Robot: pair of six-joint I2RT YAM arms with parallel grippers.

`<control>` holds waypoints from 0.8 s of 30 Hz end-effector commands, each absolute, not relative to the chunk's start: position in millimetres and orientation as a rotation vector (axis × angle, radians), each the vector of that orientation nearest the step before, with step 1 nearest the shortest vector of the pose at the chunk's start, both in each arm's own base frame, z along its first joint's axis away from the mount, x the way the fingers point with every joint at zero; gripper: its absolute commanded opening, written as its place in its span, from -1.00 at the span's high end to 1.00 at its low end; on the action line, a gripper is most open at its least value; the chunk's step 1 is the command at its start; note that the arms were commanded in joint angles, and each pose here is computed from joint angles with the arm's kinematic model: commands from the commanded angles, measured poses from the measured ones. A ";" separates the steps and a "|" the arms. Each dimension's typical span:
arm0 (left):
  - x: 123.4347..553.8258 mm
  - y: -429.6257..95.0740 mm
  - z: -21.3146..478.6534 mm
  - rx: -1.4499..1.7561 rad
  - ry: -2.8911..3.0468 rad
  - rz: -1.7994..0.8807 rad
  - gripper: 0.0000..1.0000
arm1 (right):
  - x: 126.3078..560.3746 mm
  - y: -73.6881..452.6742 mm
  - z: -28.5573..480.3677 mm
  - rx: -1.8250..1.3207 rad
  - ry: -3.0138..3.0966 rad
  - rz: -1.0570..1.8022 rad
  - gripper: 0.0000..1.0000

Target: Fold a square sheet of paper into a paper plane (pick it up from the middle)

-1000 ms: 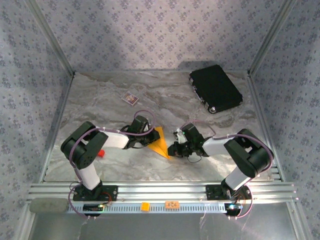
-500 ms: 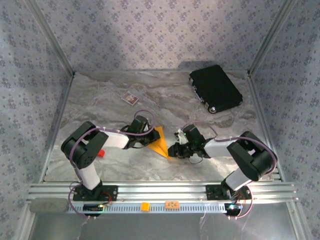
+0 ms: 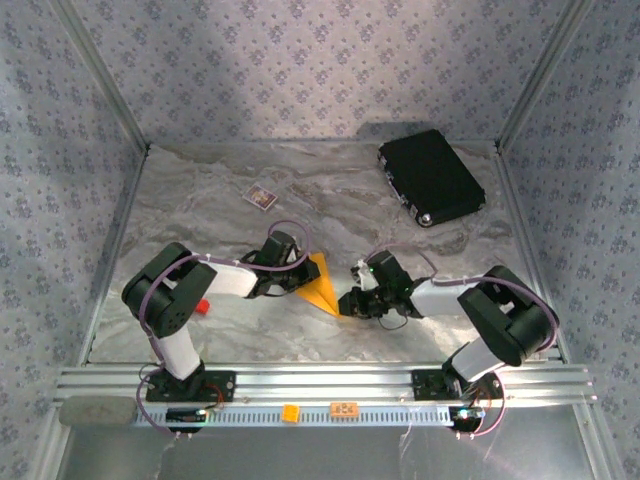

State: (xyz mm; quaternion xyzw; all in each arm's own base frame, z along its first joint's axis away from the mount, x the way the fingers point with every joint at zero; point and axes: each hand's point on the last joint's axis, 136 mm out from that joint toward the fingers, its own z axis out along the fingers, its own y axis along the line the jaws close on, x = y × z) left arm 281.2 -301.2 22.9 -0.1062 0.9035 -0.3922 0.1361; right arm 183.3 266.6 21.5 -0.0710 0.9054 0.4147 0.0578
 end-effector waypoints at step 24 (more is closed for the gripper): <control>270.1 -286.8 -3.2 -0.347 2.691 -1.058 0.85 | 210.9 288.3 70.2 -0.316 2.693 1.208 0.88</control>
